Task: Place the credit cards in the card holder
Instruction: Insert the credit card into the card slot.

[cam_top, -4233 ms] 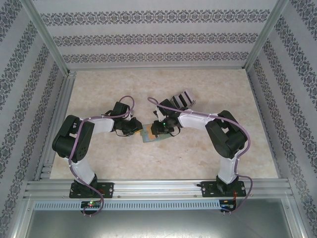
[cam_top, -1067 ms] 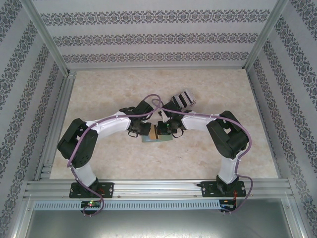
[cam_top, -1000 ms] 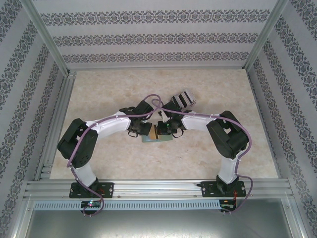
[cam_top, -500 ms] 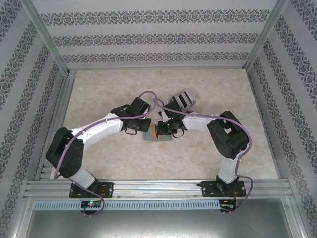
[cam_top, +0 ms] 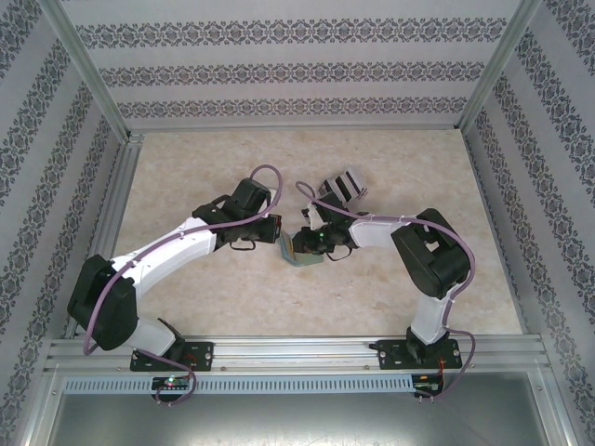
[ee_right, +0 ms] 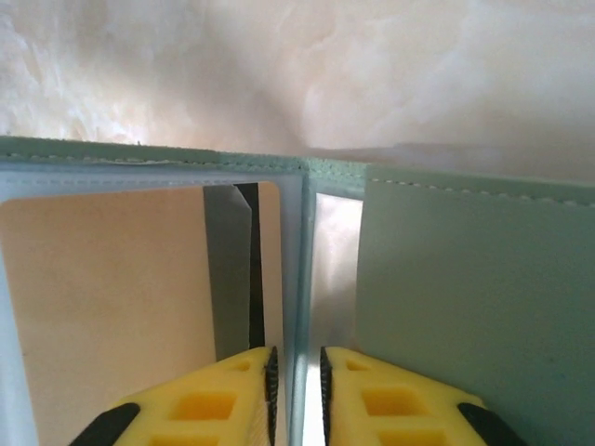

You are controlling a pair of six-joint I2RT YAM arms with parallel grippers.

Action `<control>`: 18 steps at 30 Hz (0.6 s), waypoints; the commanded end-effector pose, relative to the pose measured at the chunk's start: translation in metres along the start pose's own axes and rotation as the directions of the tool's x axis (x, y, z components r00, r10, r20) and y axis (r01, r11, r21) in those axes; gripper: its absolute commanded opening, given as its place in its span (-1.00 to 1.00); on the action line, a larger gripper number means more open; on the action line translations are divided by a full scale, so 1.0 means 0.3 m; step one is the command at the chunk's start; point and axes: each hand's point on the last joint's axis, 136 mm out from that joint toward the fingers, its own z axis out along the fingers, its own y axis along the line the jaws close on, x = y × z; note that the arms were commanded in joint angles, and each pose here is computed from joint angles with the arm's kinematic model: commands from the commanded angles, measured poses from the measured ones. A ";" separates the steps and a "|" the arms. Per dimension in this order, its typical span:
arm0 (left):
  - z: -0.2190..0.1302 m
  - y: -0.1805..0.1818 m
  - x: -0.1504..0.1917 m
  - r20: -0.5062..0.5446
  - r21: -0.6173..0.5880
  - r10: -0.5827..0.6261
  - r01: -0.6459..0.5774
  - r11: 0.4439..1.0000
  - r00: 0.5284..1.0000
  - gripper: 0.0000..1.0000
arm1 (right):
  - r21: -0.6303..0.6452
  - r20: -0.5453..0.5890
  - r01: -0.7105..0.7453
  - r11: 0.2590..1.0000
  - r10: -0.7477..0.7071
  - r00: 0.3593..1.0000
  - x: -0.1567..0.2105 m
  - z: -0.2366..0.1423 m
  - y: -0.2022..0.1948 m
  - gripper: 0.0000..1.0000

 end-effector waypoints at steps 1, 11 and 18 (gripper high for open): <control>-0.012 0.004 -0.022 0.035 0.012 -0.024 0.023 1.000 0.999 -1.00 | -0.080 0.028 -0.014 0.997 0.016 0.999 -0.018 -0.039 0.040 -0.44; 0.005 0.026 -0.007 0.018 -0.007 -0.030 0.030 1.000 0.999 -1.00 | -0.162 0.089 0.039 0.986 -0.025 0.996 -0.043 -0.120 0.113 -0.22; 0.002 0.022 -0.014 0.023 -0.001 -0.030 0.030 1.000 0.999 -1.00 | -0.123 0.057 0.112 0.986 -0.105 0.993 -0.026 -0.089 0.150 0.02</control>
